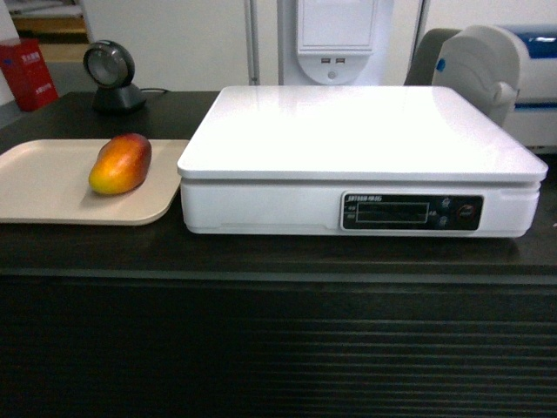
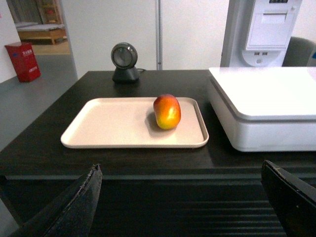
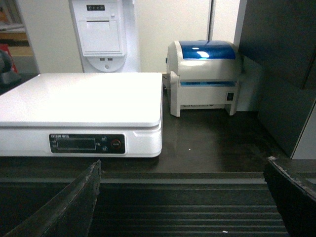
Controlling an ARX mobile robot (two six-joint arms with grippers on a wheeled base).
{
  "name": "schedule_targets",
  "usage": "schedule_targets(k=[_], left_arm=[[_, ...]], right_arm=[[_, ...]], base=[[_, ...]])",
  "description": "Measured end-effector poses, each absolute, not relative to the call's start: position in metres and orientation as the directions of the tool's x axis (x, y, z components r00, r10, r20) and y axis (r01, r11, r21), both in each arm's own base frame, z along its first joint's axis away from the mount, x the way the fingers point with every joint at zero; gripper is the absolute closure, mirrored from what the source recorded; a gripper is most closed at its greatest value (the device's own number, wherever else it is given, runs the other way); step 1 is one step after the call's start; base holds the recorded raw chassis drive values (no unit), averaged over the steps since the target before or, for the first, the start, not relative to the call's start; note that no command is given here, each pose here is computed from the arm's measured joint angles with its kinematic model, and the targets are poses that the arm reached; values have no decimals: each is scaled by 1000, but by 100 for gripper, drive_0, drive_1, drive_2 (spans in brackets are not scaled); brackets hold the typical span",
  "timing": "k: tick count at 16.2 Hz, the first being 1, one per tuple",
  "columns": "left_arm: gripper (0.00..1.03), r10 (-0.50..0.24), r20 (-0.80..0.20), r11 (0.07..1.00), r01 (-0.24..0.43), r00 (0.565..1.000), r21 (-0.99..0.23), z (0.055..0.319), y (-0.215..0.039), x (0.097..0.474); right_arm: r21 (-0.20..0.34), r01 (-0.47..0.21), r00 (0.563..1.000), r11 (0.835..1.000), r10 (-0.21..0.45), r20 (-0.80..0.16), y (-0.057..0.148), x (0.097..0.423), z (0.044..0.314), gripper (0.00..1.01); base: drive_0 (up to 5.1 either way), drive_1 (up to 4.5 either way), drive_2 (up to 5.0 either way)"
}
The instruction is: Place dark red mango on scale at checkout
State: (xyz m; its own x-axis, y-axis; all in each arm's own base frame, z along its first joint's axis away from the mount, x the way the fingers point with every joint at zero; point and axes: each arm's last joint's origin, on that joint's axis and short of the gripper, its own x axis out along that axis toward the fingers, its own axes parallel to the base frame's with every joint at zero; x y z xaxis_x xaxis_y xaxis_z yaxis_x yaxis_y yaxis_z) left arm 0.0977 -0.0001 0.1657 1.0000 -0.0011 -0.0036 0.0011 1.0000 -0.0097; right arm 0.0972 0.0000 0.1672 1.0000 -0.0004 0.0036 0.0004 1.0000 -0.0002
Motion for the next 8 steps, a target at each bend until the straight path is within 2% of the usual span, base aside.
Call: schedule_targets(k=[8], left_arm=[[5, 0, -3, 1000, 0, 1000, -10, 166, 0, 98]], right_arm=[[-1, 0, 1000, 1000, 0, 4, 0, 97, 167, 3]], base=[[0, 0, 0]])
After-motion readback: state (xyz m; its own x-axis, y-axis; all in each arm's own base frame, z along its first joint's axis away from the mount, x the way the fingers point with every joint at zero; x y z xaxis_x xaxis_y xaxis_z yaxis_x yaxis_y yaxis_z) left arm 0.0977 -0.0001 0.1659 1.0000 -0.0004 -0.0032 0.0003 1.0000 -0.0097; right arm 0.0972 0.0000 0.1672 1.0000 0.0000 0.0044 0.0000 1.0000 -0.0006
